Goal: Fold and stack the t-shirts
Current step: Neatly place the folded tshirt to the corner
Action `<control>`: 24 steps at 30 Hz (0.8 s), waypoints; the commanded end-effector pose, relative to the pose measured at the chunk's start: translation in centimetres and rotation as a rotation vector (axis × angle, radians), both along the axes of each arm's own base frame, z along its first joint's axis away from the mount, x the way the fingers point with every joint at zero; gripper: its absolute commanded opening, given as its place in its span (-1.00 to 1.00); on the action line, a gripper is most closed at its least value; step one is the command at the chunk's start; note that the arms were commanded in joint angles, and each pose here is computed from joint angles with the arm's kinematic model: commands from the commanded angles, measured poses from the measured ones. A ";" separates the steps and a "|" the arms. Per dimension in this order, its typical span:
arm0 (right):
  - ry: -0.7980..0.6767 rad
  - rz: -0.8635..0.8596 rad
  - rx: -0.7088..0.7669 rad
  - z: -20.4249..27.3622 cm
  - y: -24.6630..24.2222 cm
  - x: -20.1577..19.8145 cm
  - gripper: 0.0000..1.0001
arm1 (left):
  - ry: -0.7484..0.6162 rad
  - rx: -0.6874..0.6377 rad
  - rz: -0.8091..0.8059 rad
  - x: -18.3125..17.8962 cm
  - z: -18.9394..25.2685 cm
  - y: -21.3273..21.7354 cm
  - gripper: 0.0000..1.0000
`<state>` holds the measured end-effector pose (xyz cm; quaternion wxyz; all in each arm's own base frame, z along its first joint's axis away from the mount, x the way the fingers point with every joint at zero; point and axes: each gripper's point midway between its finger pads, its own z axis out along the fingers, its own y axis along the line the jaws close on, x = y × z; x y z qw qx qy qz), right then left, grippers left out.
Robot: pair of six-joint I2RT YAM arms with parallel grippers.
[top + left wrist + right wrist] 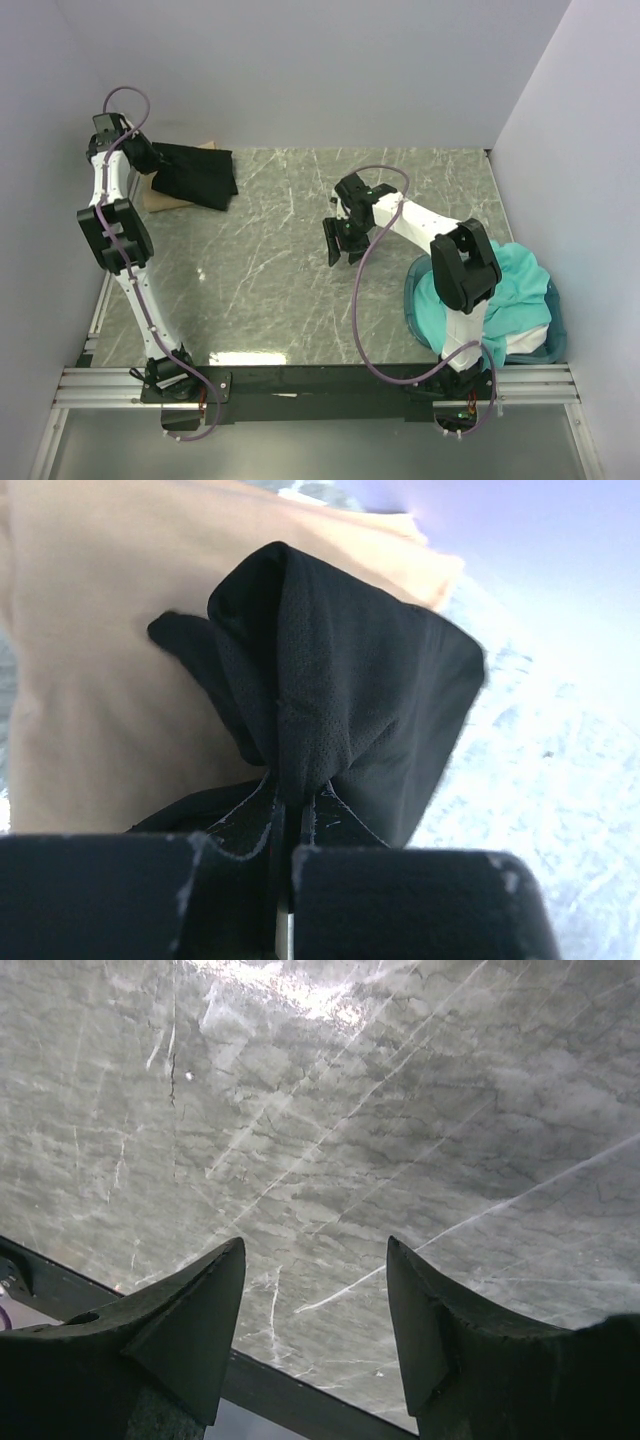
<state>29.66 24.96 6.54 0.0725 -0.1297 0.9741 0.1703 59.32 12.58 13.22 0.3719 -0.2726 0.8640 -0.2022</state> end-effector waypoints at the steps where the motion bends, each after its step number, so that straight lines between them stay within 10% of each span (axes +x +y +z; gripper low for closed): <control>1: -0.030 0.029 0.019 1.3 0.8 0.7 0.30 | -0.056 0.086 0.075 0.2 2.8 1.9 -0.99; 24: -0.028 0.041 0.019 1.3 1.0 0.9 0.30 | -0.203 0.050 0.167 -0.1 8.6 4.7 -0.99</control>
